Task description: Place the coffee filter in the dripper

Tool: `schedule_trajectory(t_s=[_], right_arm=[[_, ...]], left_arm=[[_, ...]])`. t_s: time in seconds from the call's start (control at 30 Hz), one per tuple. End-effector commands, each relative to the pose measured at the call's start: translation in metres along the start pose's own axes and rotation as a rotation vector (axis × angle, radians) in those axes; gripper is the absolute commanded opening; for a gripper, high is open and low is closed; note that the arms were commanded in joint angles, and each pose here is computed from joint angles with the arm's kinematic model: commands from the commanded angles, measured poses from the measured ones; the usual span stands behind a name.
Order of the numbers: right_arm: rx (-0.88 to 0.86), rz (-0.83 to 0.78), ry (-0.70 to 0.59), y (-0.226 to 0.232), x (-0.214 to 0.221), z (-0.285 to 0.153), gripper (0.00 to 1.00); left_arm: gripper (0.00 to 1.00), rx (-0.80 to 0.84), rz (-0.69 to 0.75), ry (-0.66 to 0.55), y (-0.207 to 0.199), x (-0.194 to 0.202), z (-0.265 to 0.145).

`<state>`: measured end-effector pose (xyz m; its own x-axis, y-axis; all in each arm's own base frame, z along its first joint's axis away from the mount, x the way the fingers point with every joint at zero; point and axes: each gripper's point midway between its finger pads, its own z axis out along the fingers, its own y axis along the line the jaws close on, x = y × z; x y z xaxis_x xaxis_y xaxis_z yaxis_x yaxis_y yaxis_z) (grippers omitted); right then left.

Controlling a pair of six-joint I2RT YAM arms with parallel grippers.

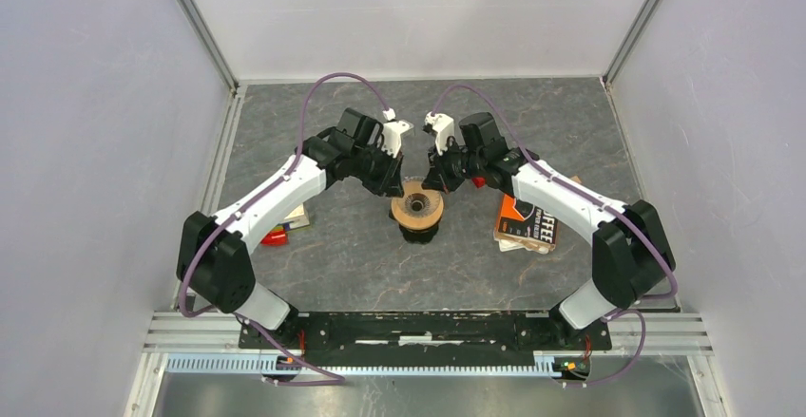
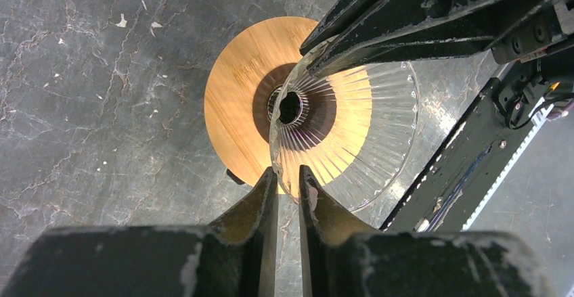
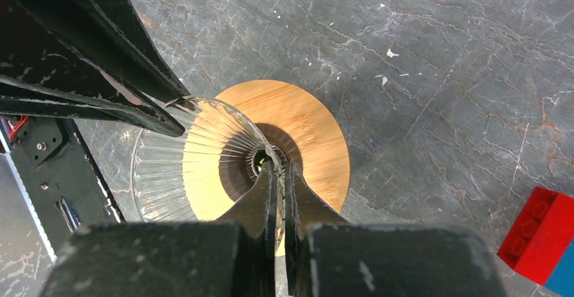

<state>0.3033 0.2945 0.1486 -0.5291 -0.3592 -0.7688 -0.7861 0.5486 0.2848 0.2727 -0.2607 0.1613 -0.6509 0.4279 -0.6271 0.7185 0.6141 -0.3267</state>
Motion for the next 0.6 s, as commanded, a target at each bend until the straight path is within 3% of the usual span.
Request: schedule_trajectory(t_s=[0.0, 0.57], right_arm=[[0.023, -0.023, 0.014, -0.008, 0.001, 0.008, 0.00], [0.004, -0.011, -0.024, 0.006, 0.004, -0.005, 0.00]], left_arm=[[0.02, -0.010, -0.043, 0.036, 0.003, 0.004, 0.017], [0.02, 0.034, -0.151, 0.129, -0.011, 0.026, 0.010]])
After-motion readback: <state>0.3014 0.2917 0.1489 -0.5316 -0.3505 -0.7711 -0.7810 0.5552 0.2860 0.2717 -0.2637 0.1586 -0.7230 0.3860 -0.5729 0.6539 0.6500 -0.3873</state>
